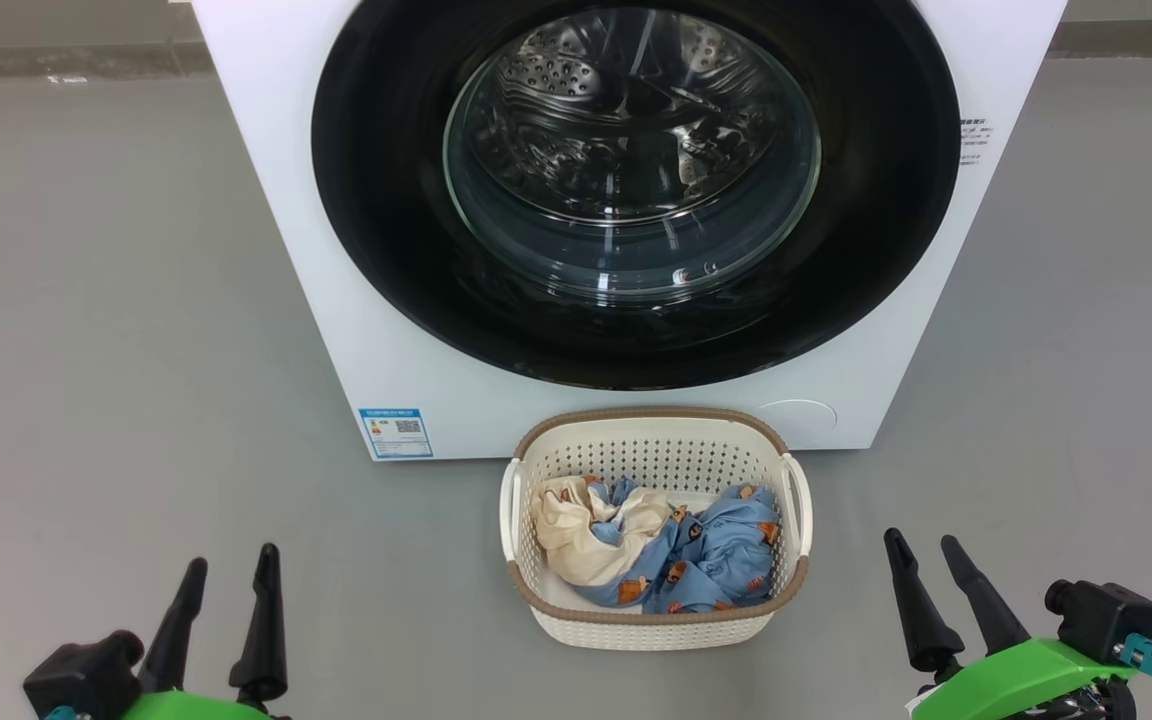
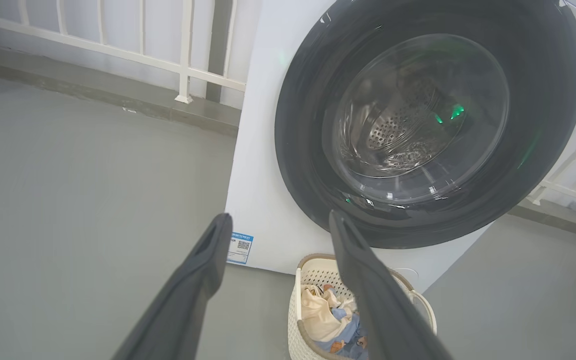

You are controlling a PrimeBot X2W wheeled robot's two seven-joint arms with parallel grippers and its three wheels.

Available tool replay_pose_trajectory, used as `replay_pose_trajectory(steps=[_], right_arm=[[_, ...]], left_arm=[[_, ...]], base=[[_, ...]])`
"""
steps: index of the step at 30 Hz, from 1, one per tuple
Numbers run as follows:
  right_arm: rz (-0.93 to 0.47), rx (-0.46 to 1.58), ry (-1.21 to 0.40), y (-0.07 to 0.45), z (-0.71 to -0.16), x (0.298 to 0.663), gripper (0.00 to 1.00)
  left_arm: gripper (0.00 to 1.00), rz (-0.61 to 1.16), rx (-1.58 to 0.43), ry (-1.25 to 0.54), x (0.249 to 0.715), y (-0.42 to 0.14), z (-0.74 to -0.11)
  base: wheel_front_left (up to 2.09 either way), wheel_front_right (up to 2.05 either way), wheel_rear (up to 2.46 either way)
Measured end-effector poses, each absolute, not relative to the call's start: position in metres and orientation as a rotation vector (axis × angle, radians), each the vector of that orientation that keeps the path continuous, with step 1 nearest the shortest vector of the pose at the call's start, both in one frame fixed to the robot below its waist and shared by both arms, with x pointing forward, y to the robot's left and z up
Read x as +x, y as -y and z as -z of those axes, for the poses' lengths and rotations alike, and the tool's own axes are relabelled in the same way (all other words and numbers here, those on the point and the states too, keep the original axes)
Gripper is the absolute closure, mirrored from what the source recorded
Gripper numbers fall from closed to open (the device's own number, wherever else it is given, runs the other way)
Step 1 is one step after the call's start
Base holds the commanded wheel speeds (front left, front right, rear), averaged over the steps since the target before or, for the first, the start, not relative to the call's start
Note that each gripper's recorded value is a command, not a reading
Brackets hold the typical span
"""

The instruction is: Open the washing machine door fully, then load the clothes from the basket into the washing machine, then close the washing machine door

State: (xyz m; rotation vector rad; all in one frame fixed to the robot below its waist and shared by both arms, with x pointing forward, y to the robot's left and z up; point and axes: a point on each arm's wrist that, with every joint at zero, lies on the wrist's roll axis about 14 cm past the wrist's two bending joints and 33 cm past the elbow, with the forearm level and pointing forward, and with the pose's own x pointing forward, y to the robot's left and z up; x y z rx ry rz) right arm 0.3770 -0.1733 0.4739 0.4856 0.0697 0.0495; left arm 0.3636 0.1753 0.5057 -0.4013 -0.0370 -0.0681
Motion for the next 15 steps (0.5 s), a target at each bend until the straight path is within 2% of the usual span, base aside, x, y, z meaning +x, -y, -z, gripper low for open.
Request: replay_pose_trajectory(steps=[15], right_arm=[[-0.046,0.306,-0.033,0.1830,-0.4777,0.3766,0.00]], left_arm=[[0.00,0.111,-0.253,0.073,0.3645,-0.1686,-0.5114]], base=[[0.00,0.00,0.00]])
